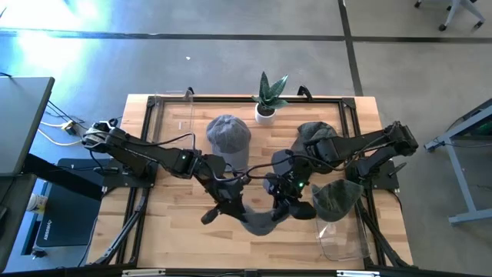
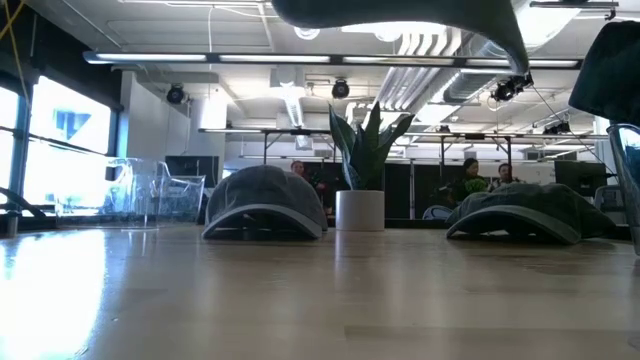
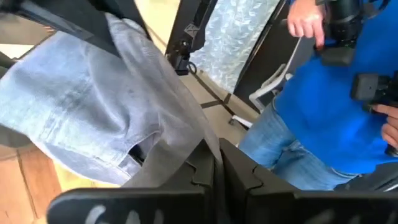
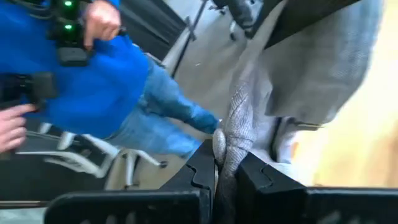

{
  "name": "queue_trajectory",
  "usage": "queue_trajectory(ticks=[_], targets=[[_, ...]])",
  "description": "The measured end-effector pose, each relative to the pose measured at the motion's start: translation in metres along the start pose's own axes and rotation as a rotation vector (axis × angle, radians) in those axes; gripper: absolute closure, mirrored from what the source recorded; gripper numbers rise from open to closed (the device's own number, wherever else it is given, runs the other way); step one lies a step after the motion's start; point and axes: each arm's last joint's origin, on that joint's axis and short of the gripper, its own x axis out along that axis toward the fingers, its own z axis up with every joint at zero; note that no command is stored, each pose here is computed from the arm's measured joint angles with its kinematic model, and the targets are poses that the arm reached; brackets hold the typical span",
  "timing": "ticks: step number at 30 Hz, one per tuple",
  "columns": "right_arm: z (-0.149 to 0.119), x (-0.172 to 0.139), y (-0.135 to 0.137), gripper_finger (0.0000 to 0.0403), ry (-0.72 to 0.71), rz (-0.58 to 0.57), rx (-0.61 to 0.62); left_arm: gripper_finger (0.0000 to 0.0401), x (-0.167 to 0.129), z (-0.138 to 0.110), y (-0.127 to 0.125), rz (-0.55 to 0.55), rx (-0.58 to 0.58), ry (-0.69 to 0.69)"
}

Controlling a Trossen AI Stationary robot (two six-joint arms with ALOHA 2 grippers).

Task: Pick & Place hat
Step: Put the bottom gray cap into the top transparent bin

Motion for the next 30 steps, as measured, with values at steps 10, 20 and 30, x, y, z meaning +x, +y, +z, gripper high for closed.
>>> queue_trajectory(ticks=[10,20,30], targets=[[0.006,0.002,0.007,0.0388,-0.060,0.046,-0.069,0.0374,-0.009,0.016,-0.005,-0.059,-0.023,-0.014],[0.006,0.002,0.002,0.0379,-0.099,-0.116,-0.087,0.0185,-0.023,0.032,0.011,0.051,-0.044,-0.053],[0.005,0.001,-0.002,0.0373,-0.105,-0.207,-0.085,0.0135,-0.012,0.028,0.020,0.264,-0.052,-0.099]])
